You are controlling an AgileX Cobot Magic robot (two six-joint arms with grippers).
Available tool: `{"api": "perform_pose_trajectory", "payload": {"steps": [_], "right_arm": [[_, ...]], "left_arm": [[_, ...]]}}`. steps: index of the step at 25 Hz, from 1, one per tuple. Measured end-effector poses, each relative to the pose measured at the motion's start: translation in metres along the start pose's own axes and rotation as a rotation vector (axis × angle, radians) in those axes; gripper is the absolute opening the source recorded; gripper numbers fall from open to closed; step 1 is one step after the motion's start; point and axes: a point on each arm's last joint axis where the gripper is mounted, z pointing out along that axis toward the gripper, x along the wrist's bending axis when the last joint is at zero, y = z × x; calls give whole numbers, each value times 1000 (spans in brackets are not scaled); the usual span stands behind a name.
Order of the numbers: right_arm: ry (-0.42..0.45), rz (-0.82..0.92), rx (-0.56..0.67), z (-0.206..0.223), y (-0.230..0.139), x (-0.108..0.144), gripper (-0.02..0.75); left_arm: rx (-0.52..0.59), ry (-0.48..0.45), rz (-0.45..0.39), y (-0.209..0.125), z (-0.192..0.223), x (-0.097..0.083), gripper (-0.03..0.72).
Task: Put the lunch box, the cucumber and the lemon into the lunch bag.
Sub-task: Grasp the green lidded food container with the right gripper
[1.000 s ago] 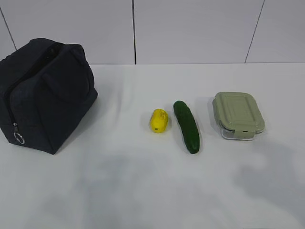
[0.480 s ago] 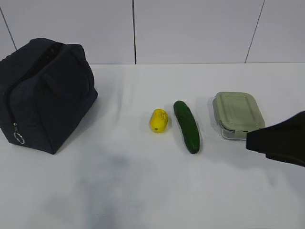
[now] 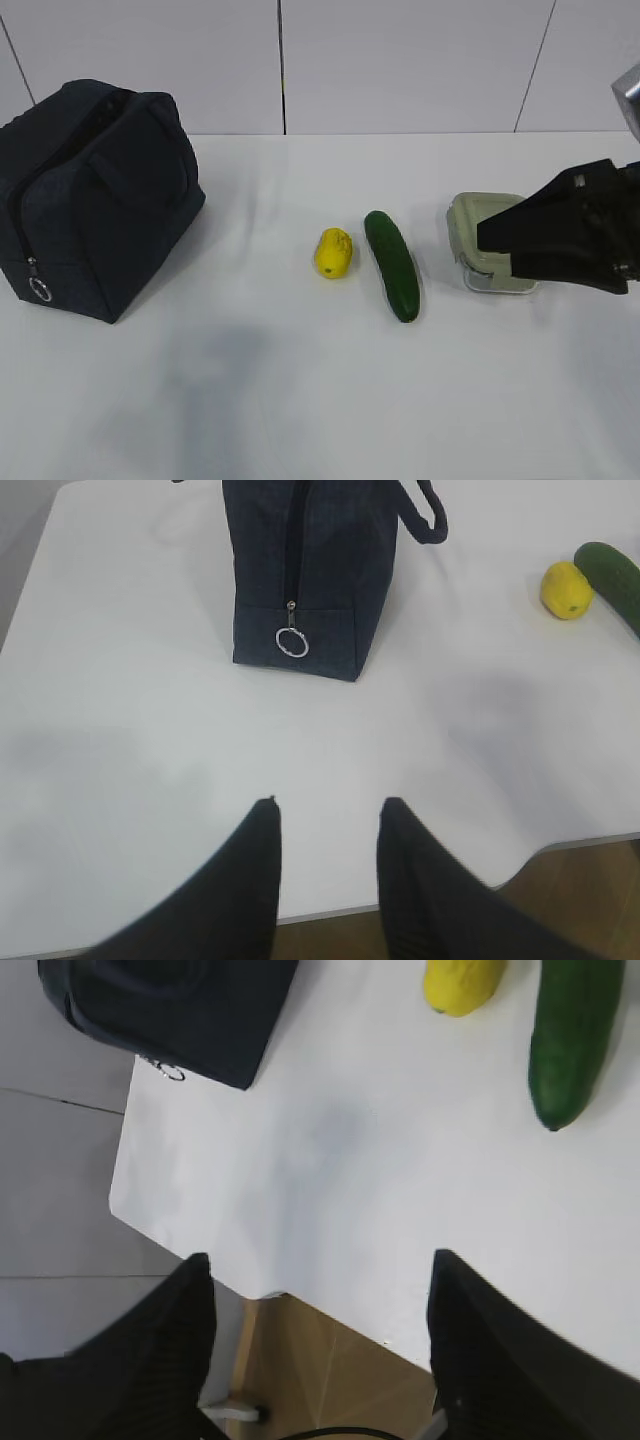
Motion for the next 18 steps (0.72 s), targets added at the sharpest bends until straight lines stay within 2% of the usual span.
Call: {"api": "perform_pose_trajectory", "payload": {"steps": [8, 14, 18], "right_arm": [[-56, 98, -87, -26, 19, -48, 496], [-9, 86, -39, -18, 39, -73, 496], [-12, 68, -12, -17, 54, -90, 496]], "left_arm": [[-2, 0, 0, 0, 0, 0, 235], [-2, 0, 0, 0, 0, 0, 235], [-2, 0, 0, 0, 0, 0, 235]]}}
